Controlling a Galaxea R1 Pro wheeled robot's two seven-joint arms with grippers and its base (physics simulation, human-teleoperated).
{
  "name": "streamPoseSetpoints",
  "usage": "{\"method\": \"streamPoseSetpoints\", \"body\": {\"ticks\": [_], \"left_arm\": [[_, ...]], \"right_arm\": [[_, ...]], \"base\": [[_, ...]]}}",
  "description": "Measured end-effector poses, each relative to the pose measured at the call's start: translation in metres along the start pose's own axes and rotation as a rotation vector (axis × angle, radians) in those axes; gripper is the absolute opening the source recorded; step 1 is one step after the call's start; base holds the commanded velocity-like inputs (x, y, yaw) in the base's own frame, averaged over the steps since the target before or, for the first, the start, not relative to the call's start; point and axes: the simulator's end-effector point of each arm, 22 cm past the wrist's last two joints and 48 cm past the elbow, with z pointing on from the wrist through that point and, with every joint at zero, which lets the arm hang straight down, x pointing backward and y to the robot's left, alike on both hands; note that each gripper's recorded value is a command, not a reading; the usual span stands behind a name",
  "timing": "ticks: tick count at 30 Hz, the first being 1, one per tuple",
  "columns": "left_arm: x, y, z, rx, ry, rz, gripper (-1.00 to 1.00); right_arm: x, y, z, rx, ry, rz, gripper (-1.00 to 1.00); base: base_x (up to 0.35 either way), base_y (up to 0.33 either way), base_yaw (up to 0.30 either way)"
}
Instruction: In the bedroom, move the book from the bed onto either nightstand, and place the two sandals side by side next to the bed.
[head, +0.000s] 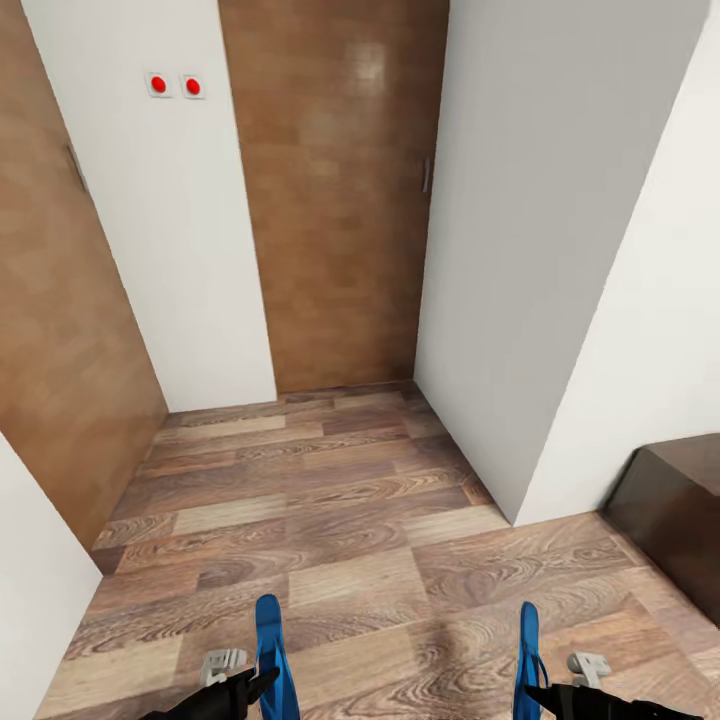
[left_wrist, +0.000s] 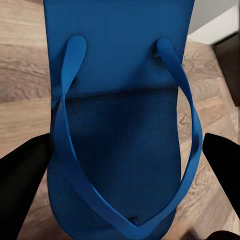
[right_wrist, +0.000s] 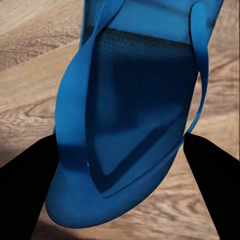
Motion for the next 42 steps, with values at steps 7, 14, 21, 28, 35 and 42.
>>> {"method": "streamPoseSetpoints", "body": {"ticks": [7, 14, 21, 28, 35, 42], "left_arm": [[0.0, 0.0, 0.0, 0.0, 0.0, 0.0, -1.0], [0.0, 0.0, 0.0, 0.001, 0.0, 0.0, -1.0], [-0.002, -0.001, 0.0, 0.002, -0.004, 0.001, -1.0], [-0.01, -0.006, -0.002, 0.009, -0.017, 0.014, -1.0], [-0.012, -0.007, -0.003, 0.009, -0.021, 0.016, -1.0], [-0.024, -0.014, -0.005, 0.018, -0.043, 0.034, -1.0]], "right_arm": [[0.0, 0.0, 0.0, 0.0, 0.0, 0.0, -1.0], [0.0, 0.0, 0.0, 0.0, 0.0, 0.0, -1.0], [-0.002, 0.001, -0.001, -0.001, -0.005, -0.001, -1.0], [-0.01, 0.004, -0.005, -0.005, -0.022, -0.01, -1.0], [-0.012, 0.005, -0.006, -0.006, -0.027, -0.011, -1.0], [-0.023, 0.01, -0.012, -0.011, -0.053, -0.023, -1.0]], "base": [[0.0, 0.0, -0.285], [0.0, 0.0, -0.285], [0.0, 0.0, -0.285], [0.0, 0.0, -0.285], [0.0, 0.0, -0.285], [0.0, 0.0, -0.285]]}}
